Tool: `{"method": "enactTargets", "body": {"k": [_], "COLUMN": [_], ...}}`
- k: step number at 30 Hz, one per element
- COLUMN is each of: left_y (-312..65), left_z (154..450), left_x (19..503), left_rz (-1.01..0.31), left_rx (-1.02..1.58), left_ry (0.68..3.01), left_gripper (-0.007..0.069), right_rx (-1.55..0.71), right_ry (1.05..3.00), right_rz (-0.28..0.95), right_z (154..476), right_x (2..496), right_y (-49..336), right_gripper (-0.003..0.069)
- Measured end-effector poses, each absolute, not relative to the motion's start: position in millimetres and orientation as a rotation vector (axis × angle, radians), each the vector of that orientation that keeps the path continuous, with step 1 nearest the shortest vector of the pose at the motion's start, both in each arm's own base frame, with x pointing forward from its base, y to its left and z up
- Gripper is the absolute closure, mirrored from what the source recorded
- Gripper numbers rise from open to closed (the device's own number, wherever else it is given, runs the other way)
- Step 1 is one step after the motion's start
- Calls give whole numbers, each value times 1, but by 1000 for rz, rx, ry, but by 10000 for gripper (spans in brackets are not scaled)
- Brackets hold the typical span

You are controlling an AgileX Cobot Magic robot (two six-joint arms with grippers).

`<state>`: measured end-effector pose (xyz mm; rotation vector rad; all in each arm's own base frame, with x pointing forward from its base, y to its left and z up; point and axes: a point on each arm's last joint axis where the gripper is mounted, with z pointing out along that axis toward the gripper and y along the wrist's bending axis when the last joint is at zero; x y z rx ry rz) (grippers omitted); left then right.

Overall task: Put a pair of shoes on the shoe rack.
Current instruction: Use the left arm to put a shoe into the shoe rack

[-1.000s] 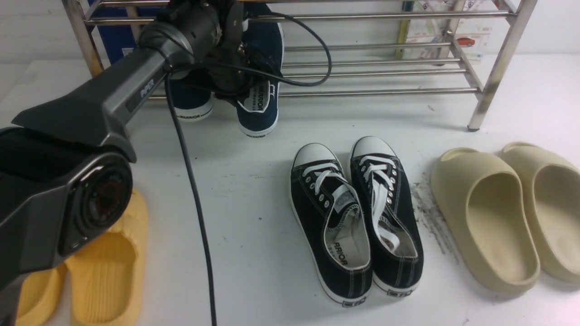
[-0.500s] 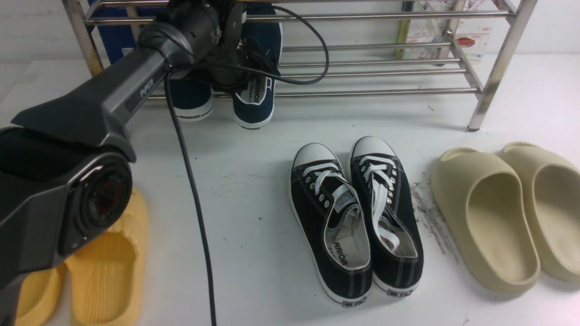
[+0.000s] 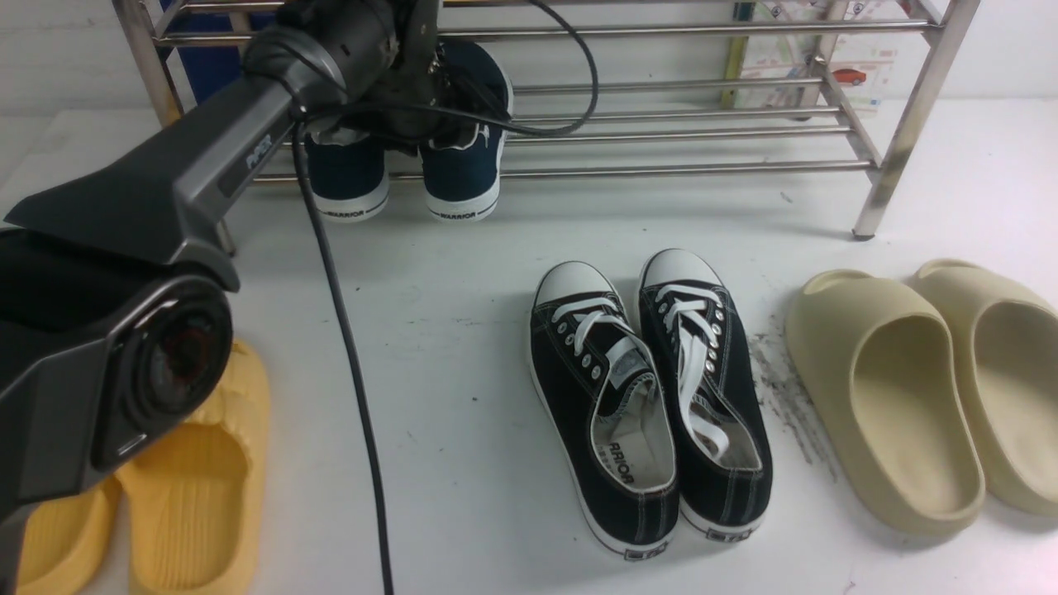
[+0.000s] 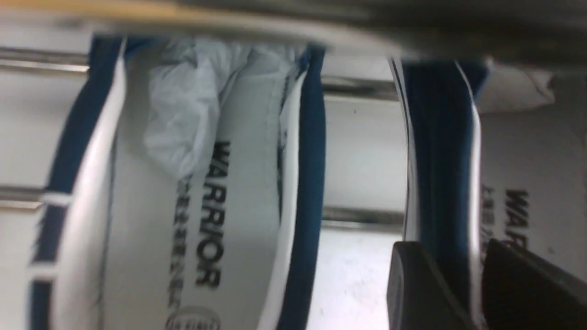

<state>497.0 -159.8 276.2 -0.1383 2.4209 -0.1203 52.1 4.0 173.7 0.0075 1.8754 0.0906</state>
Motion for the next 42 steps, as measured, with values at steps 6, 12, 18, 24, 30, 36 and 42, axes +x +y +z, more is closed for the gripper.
{"method": "enactTargets", "body": {"k": [6, 12, 18, 24, 30, 36, 42], "left_y": [-174, -206, -213, -198, -186, -185, -185], "left_z": [320, 328, 280, 254, 247, 250, 250], "left_x": [460, 426, 419, 446, 462, 470, 467], "left_rz": [-130, -138, -100, -109, -129, -111, -139], "left_rx": [-99, 95, 154, 74, 4, 15, -7], "left_ry": [2491, 2615, 2750, 2667, 2599, 2511, 2540], "left_gripper": [409, 533, 638, 638, 638, 638, 638], "right_rx": [7, 7, 7, 7, 7, 7, 7], "right_ry": [1875, 1875, 1875, 1875, 1875, 1875, 1875], "right_rz": [91, 91, 91, 91, 91, 91, 91], "right_z": [174, 174, 174, 174, 174, 174, 174], "right_x": [52, 52, 52, 52, 52, 52, 52], "right_y": [4, 4, 4, 4, 4, 4, 4], "right_gripper": [419, 419, 419, 419, 419, 419, 419]}}
